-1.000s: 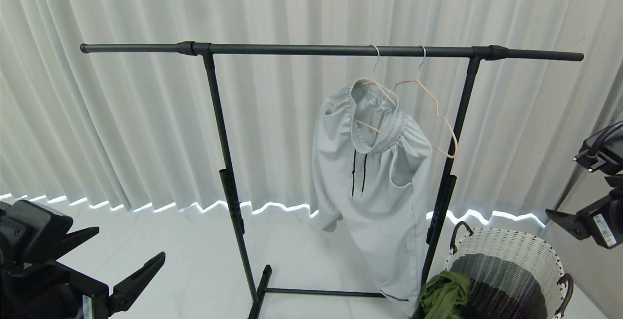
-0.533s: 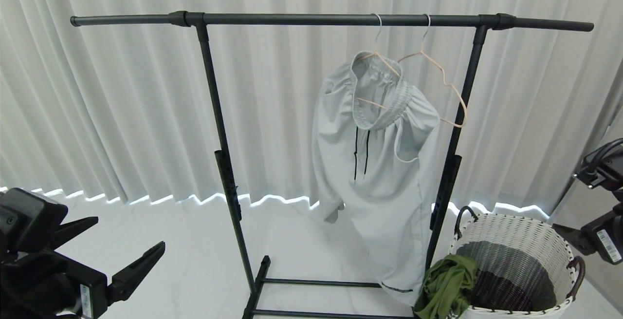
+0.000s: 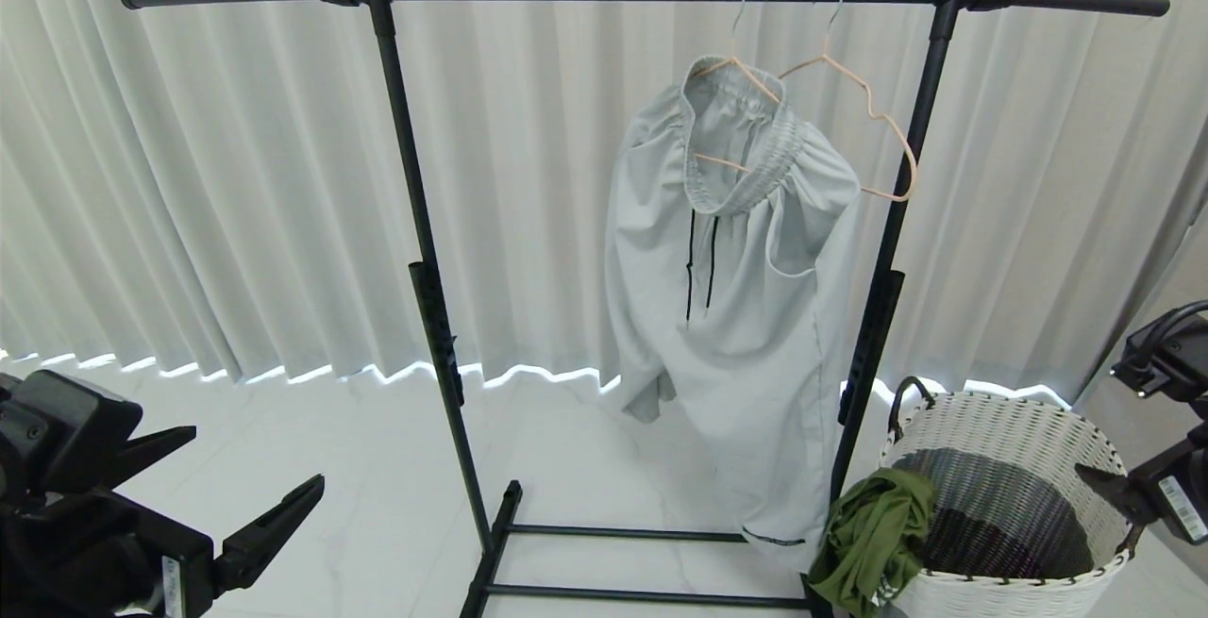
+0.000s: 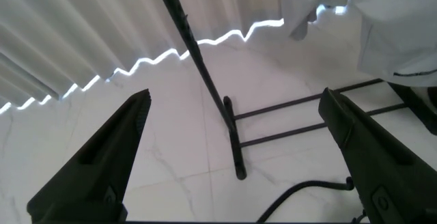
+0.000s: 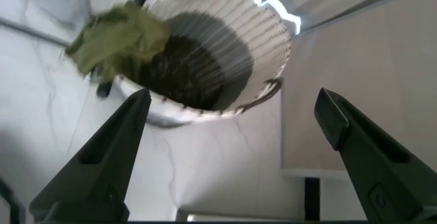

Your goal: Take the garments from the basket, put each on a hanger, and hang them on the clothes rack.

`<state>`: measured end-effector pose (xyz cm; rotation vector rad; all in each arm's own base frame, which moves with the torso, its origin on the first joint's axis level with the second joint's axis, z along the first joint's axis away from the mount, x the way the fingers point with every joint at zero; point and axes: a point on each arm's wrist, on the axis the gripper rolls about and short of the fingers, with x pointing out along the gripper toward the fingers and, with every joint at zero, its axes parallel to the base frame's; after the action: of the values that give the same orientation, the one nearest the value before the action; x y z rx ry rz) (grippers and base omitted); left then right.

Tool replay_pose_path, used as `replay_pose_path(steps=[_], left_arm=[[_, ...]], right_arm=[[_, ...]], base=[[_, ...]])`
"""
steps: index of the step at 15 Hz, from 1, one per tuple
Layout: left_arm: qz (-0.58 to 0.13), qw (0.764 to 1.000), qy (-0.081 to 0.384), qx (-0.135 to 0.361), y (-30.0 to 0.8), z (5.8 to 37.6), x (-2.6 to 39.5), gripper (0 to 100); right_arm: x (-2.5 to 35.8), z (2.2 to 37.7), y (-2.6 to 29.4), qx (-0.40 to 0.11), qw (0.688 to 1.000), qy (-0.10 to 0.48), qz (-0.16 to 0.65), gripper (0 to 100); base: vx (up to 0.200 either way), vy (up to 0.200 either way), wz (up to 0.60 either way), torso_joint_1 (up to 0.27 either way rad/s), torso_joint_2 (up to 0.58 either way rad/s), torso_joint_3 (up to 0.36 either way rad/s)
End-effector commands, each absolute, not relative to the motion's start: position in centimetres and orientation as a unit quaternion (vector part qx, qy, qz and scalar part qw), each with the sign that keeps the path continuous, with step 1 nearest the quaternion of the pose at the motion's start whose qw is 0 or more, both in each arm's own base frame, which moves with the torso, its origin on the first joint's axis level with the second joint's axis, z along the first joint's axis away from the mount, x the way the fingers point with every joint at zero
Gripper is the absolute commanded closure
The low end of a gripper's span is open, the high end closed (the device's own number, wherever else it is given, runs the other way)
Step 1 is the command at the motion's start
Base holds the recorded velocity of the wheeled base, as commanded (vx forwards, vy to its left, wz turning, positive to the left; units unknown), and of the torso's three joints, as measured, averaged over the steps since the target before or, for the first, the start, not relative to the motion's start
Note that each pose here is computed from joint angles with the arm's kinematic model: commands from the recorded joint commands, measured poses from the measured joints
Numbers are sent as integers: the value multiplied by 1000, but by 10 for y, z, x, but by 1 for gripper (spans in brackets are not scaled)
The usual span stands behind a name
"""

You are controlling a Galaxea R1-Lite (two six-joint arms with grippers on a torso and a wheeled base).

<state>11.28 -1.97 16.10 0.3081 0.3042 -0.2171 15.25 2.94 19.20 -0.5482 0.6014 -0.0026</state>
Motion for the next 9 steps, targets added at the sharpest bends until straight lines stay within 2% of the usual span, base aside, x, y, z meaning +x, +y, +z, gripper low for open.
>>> replay_pose_path(steps=[1,2,9], left_arm=[[-110,970,153,152,-21,161,116,0],[-110,970,155,151,-21,162,118,0],[-140,964,164,157,-29,160,124,0]], right_arm=[[150,185,27,-267,915,303,-2,0],[150,183,27,-266,913,308,0,0],[146,149,26,-256,892,372,36,0]], base=[[0,0,0,-36,100,105],[0,0,0,-12,71,46],[200,0,0,-4,13,13]])
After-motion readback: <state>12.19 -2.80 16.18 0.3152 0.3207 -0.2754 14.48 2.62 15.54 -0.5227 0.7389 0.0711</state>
